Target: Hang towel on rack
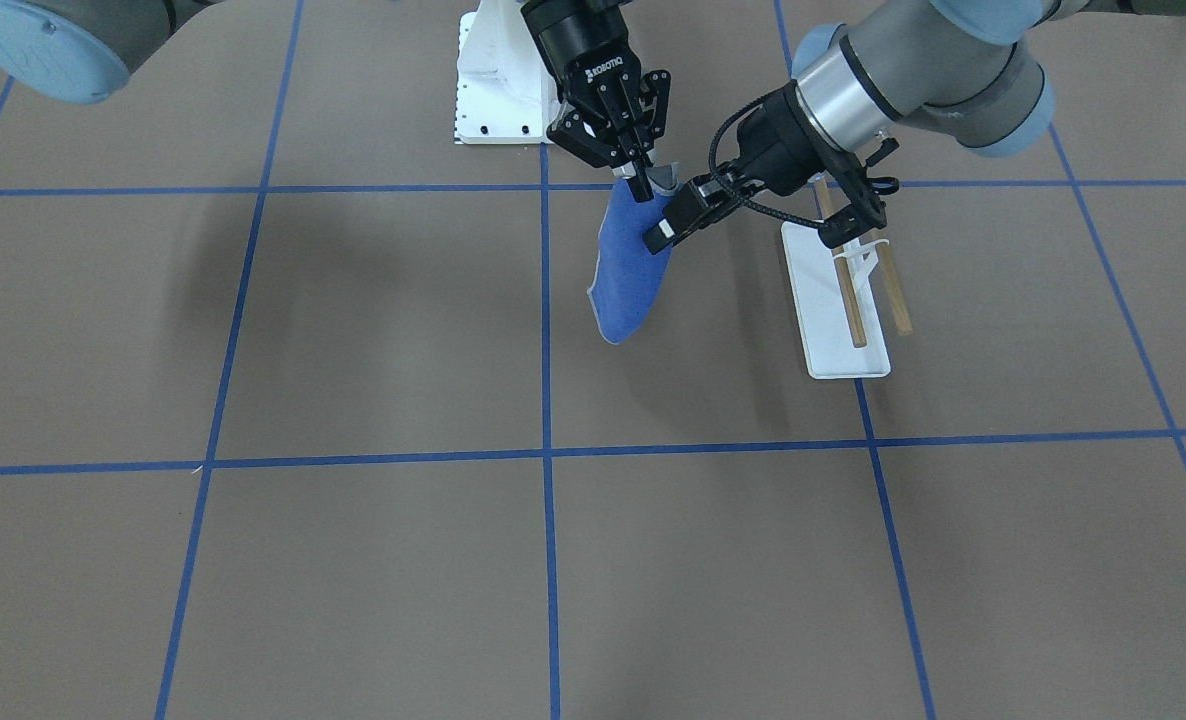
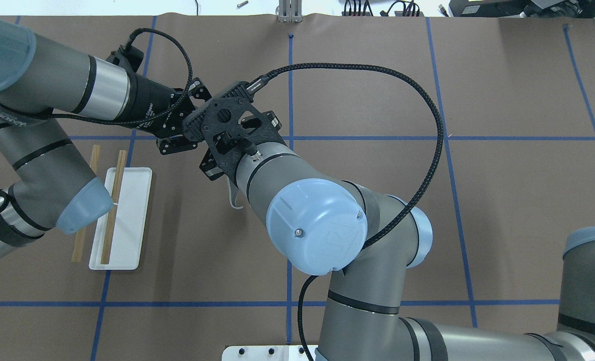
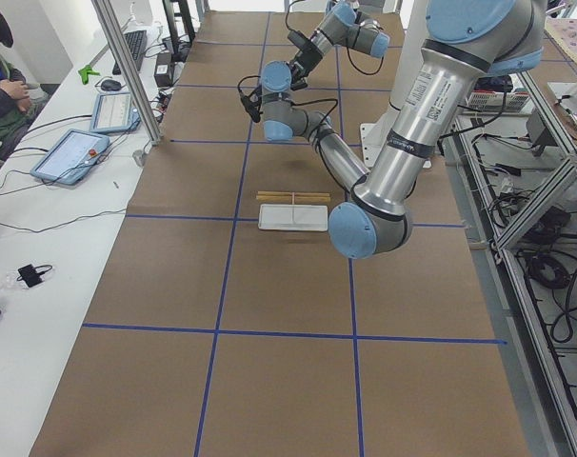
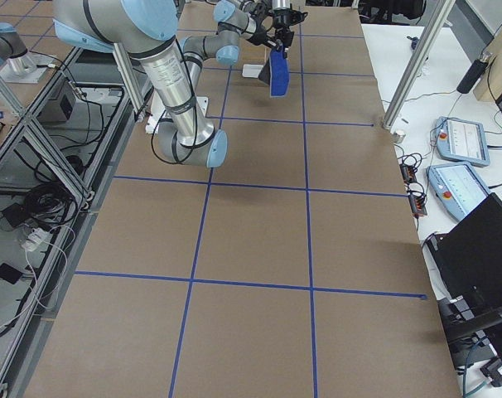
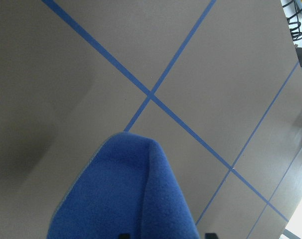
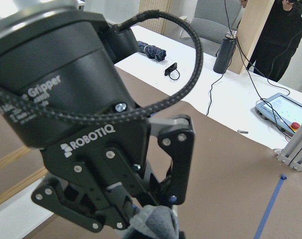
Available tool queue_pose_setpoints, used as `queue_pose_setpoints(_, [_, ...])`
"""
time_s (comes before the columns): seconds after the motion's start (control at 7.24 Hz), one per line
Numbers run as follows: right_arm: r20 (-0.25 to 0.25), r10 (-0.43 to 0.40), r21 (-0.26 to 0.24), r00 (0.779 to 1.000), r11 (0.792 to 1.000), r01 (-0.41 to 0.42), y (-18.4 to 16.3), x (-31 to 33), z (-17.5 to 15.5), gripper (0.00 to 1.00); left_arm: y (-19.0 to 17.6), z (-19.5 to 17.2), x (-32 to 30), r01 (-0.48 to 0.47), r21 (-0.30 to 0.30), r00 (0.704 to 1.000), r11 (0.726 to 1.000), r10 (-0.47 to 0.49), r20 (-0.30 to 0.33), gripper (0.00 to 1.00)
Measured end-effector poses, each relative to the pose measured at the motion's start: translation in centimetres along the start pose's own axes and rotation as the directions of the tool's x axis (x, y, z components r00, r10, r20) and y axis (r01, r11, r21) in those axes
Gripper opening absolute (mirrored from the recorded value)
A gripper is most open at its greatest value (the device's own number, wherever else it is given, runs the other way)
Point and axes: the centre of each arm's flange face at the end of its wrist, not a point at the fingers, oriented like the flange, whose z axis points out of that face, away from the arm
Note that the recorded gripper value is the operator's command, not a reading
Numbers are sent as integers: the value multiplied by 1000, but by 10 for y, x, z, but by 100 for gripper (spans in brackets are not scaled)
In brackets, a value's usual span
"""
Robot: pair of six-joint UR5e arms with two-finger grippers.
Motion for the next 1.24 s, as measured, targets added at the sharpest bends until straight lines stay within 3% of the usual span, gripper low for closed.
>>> queue_pose_setpoints(0.14, [-1,-1,-1,1000,1000,1,1,0,0,0,1,0,0,-1,-1,1000,1000,1,-3,0])
queue_pose_setpoints(0.28, [-1,-1,-2,1000,1000,1,1,1,1,17,1,-1,1,-2,-1,1000,1000,2,-6,0])
queue_pose_setpoints(0.41, [-3,2,-3,1000,1000,-2,2,1,1,48,1,-1,1,-3,-2,1000,1000,3,-7,0])
queue_pose_setpoints(0.55, [-4,23,-4,1000,1000,-23,4,2,1,99,2,-1,1,-4,-2,1000,1000,4,-8,0])
queue_pose_setpoints(0.97, [13,154,-7,988,988,-154,3,13,-7,100,3,-10,-1,-12,-4,1000,1000,12,-11,0])
queue_pose_setpoints(1.24, [34,190,-98,981,978,-186,11,73,2,100,-5,-19,-4,-19,11,1000,1000,19,-11,0])
